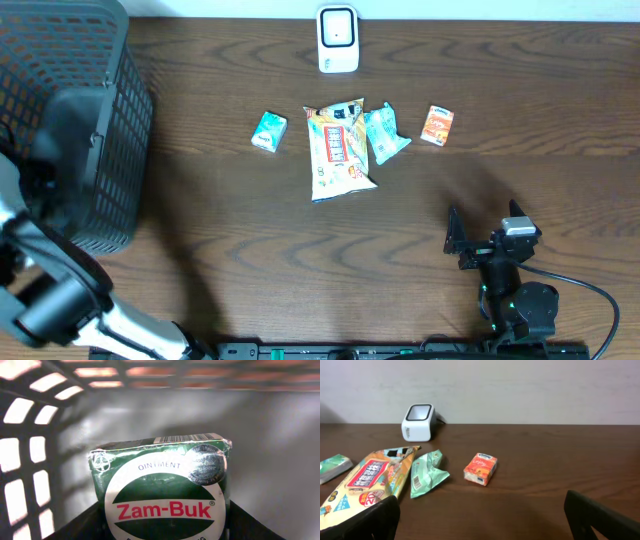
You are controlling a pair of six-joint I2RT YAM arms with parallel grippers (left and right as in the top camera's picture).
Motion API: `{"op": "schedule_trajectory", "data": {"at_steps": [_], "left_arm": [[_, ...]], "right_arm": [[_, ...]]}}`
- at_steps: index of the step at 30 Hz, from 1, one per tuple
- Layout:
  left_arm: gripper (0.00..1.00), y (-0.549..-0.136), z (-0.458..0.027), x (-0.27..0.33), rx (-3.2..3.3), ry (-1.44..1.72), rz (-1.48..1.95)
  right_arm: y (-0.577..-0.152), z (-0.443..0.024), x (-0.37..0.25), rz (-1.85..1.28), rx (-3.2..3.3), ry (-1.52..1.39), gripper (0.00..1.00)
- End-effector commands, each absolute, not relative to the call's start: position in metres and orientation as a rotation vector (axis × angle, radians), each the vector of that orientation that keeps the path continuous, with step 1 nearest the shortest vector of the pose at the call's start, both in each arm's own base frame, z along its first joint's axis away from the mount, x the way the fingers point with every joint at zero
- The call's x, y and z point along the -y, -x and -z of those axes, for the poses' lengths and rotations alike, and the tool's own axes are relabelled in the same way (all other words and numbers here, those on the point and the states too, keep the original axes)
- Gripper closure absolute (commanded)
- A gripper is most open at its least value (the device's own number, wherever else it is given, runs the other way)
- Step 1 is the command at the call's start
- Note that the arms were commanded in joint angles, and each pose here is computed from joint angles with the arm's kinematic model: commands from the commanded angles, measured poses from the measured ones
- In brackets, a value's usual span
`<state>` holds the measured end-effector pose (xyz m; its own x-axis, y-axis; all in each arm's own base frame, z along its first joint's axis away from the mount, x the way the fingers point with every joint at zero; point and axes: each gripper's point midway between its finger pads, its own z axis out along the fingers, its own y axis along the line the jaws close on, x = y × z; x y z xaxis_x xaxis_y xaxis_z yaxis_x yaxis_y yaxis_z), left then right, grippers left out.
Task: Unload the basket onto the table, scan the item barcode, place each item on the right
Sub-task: 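Carry the Zam-Buk tin to the scanner and hold it beneath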
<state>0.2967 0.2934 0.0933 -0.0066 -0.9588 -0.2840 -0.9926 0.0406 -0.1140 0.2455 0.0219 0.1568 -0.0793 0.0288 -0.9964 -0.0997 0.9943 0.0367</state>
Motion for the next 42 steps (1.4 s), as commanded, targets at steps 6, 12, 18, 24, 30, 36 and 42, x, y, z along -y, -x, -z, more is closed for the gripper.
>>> {"op": "schedule_trajectory", "data": {"at_steps": [6, 12, 18, 24, 30, 36, 42], "left_arm": [[0.44, -0.361, -0.252, -0.241, -1.842, 1.518, 0.231], [0.44, -0.384, -0.341, -0.179, -1.748, 1.184, 0.379], [0.43, -0.399, -0.388, -0.091, -1.759, 0.915, 0.515], [0.43, -0.418, -0.366, 0.016, -1.970, 0.601, 0.595], [0.43, -0.424, -0.289, 0.087, -2.264, 0.395, 0.456], [0.43, -0.414, -0.169, 0.144, -2.640, 0.282, 0.327], [0.43, -0.411, -0.085, 0.161, -2.829, 0.156, 0.176]], "right_arm": [[-0.246, -0.155, -0.019, -0.099, -1.653, 0.037, 0.01], [-0.246, -0.155, -0.019, -0.099, -1.653, 0.037, 0.01], [-0.246, -0.155, -0.019, -0.099, -1.653, 0.037, 0.01], [-0.246, -0.155, -0.019, -0.099, -1.653, 0.037, 0.01], [-0.246, -0.155, -0.019, -0.099, -1.653, 0.037, 0.01], [-0.246, -0.155, -0.019, -0.099, -1.653, 0.037, 0.01], [-0.246, -0.155, -0.019, -0.099, -1.653, 0.037, 0.01]]}}
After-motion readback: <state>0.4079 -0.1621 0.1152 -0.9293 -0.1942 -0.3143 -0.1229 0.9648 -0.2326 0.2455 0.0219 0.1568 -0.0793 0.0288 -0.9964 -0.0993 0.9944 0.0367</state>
